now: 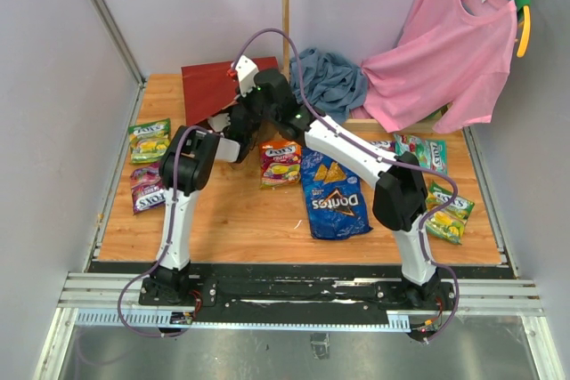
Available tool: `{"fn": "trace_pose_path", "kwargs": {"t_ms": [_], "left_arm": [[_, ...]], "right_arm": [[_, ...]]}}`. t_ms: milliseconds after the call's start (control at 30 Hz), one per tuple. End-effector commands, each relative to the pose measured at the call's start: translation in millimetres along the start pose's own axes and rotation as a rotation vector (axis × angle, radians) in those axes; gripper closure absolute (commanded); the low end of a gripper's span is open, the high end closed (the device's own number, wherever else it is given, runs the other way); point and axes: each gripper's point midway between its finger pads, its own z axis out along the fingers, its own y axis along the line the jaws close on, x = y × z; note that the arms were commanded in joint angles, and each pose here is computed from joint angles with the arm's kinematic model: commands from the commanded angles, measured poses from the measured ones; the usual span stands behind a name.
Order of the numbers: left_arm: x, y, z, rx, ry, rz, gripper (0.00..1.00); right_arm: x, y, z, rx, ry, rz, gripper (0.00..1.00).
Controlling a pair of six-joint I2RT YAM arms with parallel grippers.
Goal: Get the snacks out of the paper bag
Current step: Take out the snack from the paper bag.
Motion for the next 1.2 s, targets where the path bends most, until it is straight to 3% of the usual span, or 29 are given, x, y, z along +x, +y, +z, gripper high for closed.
{"fn": "trace_pose_path", "kwargs": {"t_ms": [0, 167, 367, 600, 667, 700, 900, 1167], "left_arm": [[-0.4, 10.0, 16.9, -0.034, -0.006, 0.026, 0.33], [-0.7, 7.7, 29.2, -0.023, -0.015, 0.055, 0.36], [-3.5, 1.9, 48.4, 0.011, 0.007, 0.076, 0.49], [-4.2, -20.2, 53.4, 0.088, 0.058, 0.142, 0.8], [-1.2, -34.4, 50.4, 0.12, 0.073, 0.197, 0.97], [0.3, -40.6, 48.5, 0.131, 0.082, 0.219, 0.99], [0.7, -62.3, 20.9, 0.19, 0.128, 0.276, 1.0], [13.5, -68.6, -29.1, 0.229, 0.289, 0.3, 0.99]], "right_arm": [[-26.8, -12.6, -15.1, 0.036, -0.064, 0.0, 0.99], [-24.5, -16.5, -12.4, 0.041, -0.061, 0.005, 0.99], [-20.1, -17.2, -8.5, 0.038, -0.053, 0.007, 0.99], [-19.6, -18.0, -4.6, 0.035, -0.052, 0.009, 0.99], [-20.1, -16.5, -3.2, 0.029, -0.052, 0.013, 0.99], [-21.2, -16.8, -2.9, 0.029, -0.054, 0.016, 0.99], [-25.3, -17.0, -2.3, 0.032, -0.062, 0.037, 0.99], [-22.7, -26.1, 6.6, 0.094, -0.043, 0.069, 0.99]]}}
